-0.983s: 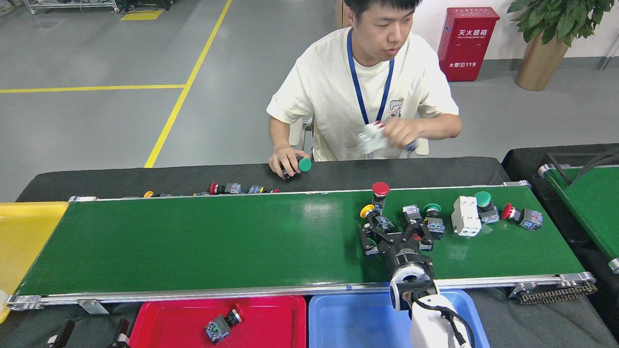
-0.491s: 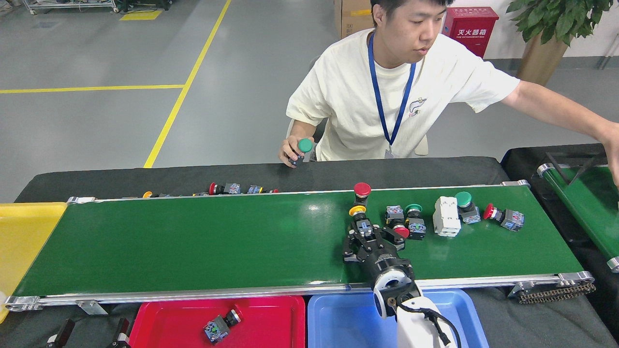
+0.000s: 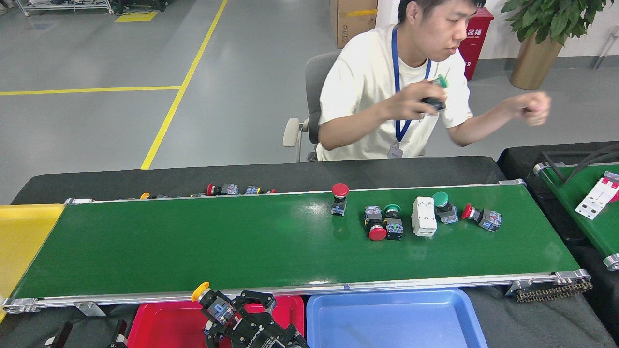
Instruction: Pick switch part from conveyor to tray
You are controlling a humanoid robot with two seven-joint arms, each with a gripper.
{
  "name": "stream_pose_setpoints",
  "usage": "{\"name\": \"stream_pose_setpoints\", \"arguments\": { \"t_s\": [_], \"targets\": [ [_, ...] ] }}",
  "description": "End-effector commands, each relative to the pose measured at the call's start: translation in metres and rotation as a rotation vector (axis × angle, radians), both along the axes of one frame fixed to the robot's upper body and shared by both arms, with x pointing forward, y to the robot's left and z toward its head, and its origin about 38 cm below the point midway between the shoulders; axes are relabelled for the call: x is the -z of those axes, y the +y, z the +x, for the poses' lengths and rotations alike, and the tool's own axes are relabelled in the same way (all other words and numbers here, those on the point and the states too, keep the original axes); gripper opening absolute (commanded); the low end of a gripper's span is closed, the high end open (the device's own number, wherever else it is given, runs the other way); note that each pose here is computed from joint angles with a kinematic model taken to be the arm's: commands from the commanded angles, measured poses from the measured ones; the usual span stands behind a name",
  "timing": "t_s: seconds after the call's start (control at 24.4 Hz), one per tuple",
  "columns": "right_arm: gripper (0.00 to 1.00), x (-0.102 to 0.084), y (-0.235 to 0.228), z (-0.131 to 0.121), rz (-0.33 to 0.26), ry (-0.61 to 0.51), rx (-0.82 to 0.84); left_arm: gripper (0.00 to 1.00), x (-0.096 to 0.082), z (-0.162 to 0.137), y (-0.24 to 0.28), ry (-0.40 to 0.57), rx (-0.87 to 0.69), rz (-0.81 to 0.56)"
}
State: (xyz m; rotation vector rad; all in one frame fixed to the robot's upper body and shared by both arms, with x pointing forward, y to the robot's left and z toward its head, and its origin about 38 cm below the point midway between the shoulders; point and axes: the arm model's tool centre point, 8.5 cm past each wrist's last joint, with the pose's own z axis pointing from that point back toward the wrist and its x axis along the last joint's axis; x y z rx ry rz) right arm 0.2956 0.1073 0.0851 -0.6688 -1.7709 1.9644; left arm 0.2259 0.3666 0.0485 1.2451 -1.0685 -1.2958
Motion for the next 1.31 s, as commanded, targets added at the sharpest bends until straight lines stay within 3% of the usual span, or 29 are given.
{"name": "stream_pose_setpoints", "arguments": {
  "t_s": [0.0, 0.2, 0.29, 0.37, 0.49, 0.61, 0.86, 0.98, 1.15, 1.27],
  "targets": [
    [0.96, -0.011, -0.003, 0.006, 0.046, -0.005, 0.036, 1.00, -0.005, 0.001, 0.000, -0.017, 0.004, 0.006],
    [0.95, -0.015, -0.035, 0.012, 0.147, 0.041, 0.181, 1.00, -0.004, -0.001, 0.000, -0.015, -0.001, 0.002],
    [0.95, -0.013, -0.073, 0.020, 0.213, 0.038, 0.381, 1.00, -0.004, -0.002, 0.000, -0.016, 0.000, 0.000],
    [0.95, -0.005, -0.122, 0.020, 0.253, -0.044, 0.590, 1.00, -0.004, 0.000, -0.005, -0.015, 0.018, -0.003],
    [0.96, 0.008, -0.187, 0.014, 0.244, -0.152, 0.889, 1.00, -0.003, 0.011, -0.025, -0.020, 0.088, -0.017],
    [0.97, 0.023, -0.221, 0.007, 0.213, -0.145, 1.044, 1.00, -0.005, 0.032, -0.065, -0.040, 0.198, -0.048],
    [0.97, 0.037, -0.215, 0.018, 0.185, -0.088, 1.064, 1.00, -0.038, 0.107, -0.145, -0.101, 0.333, 0.030],
    [0.97, 0.030, -0.200, 0.052, 0.156, -0.012, 1.024, 1.00, -0.036, 0.146, -0.179, -0.102, 0.344, 0.048],
    [0.97, 0.009, -0.167, 0.096, 0.153, 0.029, 0.950, 1.00, -0.020, 0.197, -0.209, -0.023, 0.372, 0.022],
    [0.97, 0.010, -0.156, 0.118, 0.112, 0.081, 0.922, 1.00, -0.025, 0.229, -0.214, -0.005, 0.349, 0.022]
  ]
}}
